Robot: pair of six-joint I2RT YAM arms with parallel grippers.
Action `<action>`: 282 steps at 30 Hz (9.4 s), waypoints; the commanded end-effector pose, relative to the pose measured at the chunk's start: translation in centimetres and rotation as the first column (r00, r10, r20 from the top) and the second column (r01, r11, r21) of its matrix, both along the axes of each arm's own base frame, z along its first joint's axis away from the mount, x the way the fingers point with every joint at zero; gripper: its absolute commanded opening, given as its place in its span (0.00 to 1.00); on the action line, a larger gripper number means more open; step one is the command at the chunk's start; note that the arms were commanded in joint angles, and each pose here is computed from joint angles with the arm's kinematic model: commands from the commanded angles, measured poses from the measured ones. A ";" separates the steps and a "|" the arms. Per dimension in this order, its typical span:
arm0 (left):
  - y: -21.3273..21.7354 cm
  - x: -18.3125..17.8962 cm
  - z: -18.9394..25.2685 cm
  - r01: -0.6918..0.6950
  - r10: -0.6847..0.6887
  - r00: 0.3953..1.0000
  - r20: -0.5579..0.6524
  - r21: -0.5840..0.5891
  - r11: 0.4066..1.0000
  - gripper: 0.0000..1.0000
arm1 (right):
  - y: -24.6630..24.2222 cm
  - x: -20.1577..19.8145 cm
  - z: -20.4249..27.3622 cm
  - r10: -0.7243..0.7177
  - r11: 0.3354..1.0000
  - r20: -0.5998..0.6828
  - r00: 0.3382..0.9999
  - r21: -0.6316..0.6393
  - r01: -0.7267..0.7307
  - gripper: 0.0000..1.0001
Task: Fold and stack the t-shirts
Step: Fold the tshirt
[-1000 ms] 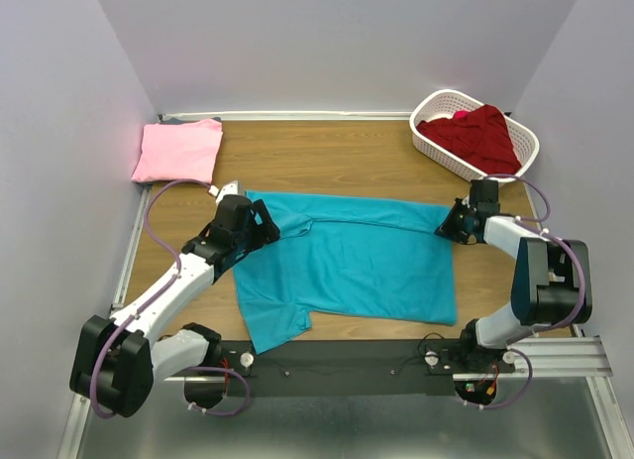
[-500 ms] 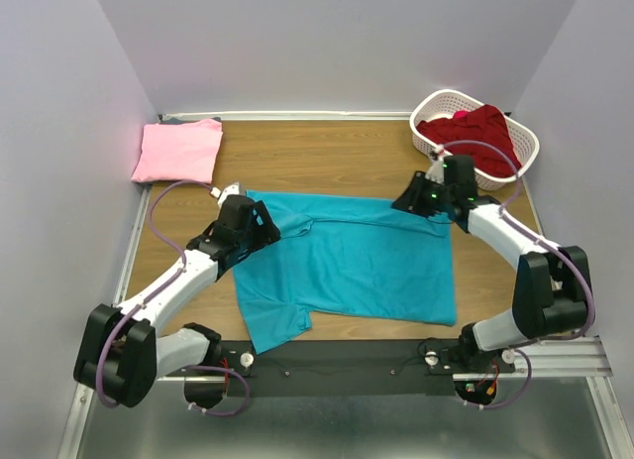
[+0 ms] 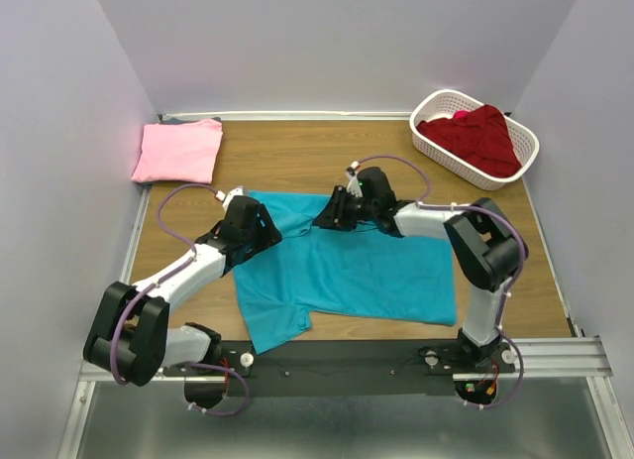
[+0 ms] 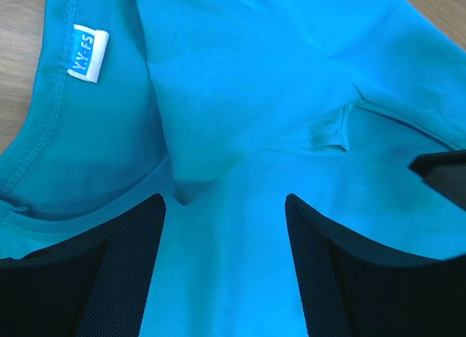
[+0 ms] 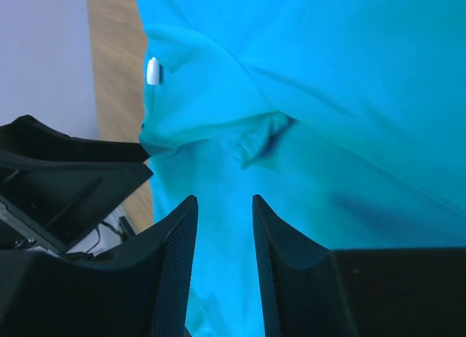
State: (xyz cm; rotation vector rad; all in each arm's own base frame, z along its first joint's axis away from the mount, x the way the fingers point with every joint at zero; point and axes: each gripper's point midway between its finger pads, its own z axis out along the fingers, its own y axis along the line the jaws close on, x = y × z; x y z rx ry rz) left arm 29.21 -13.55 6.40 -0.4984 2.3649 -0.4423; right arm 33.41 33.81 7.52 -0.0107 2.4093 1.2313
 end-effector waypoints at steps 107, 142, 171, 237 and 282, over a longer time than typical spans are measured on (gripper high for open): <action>7.2 2.7 5.2 -0.152 0.156 0.984 0.088 -0.053 0.987 0.82 | -5.4 2.0 0.4 0.007 0.963 0.084 0.996 -0.271 0.016 0.50; 8.6 10.6 -4.3 -0.142 0.148 0.983 -0.106 0.060 0.988 0.11 | -34.1 5.8 -8.8 -0.601 0.709 -0.020 0.799 -0.476 0.521 0.36; 7.8 13.9 5.6 -0.110 0.105 0.987 0.117 0.034 0.993 0.60 | -33.8 2.3 -2.4 -0.625 0.661 0.064 0.778 -0.487 0.570 0.43; 7.7 16.2 -3.0 -0.072 0.083 0.996 -0.041 0.222 0.972 0.45 | -26.1 2.7 1.0 -0.172 0.643 0.253 0.952 -0.703 0.304 0.37; 8.0 16.1 -3.1 -0.072 0.088 0.994 -0.058 0.245 0.967 0.45 | -2.8 4.1 -5.3 0.772 0.374 0.170 0.612 -0.901 -0.221 0.16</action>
